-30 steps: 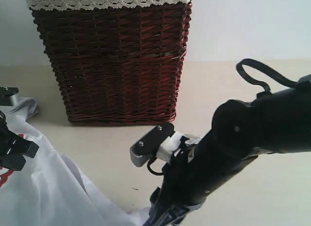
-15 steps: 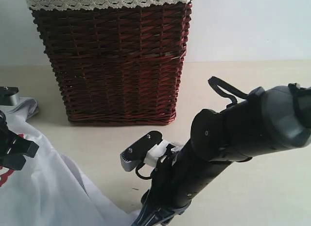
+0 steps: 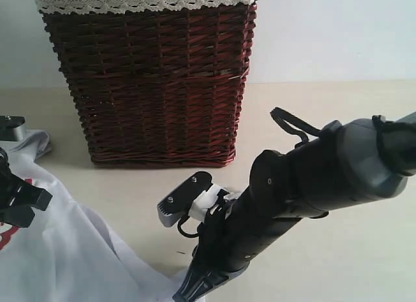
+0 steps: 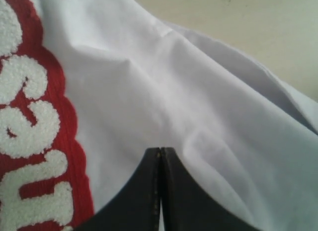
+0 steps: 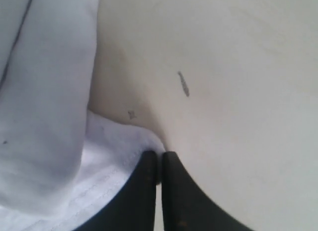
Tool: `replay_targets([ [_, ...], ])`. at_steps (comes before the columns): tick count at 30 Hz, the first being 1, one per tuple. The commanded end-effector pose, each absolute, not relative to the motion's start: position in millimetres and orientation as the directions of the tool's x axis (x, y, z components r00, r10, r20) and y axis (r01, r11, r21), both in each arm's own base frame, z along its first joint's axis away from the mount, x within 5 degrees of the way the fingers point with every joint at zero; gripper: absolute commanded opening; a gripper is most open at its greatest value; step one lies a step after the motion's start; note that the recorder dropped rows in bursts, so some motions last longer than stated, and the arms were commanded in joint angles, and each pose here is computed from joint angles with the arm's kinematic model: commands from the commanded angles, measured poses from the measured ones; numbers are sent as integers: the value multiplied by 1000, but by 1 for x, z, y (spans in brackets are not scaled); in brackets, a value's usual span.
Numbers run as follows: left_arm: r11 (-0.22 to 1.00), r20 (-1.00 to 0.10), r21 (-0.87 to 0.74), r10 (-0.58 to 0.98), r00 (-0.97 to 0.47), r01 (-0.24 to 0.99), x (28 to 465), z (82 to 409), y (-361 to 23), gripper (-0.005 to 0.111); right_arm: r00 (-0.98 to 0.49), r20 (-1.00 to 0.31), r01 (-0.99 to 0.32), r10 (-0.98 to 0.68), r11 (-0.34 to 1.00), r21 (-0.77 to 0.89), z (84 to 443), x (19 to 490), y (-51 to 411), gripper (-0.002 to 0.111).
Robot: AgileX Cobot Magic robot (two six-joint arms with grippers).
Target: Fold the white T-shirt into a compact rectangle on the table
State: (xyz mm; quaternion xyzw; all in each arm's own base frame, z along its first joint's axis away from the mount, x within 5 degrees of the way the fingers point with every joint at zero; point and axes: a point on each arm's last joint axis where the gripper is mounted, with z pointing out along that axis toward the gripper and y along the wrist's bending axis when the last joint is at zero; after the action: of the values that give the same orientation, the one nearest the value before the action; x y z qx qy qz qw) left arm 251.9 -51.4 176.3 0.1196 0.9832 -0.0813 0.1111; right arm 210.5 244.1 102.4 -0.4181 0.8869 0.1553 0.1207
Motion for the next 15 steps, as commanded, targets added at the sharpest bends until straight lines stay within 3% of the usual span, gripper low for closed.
replay_targets([
  [1, 956, -242, -135, 222, -945, 259, 251, 176, -53, 0, -551, -349, -823, -758, 561, 82, 99, 214, 239, 0],
  [7, 956, -238, -136, 222, -945, 259, 251, 176, -53, 0, -505, -337, -824, -795, 560, -87, 111, 223, 228, 0],
  [15, 955, -234, -135, 227, -945, 263, 251, 176, -53, 0, -510, -319, -701, -799, 600, -386, 123, 245, 208, 0],
])
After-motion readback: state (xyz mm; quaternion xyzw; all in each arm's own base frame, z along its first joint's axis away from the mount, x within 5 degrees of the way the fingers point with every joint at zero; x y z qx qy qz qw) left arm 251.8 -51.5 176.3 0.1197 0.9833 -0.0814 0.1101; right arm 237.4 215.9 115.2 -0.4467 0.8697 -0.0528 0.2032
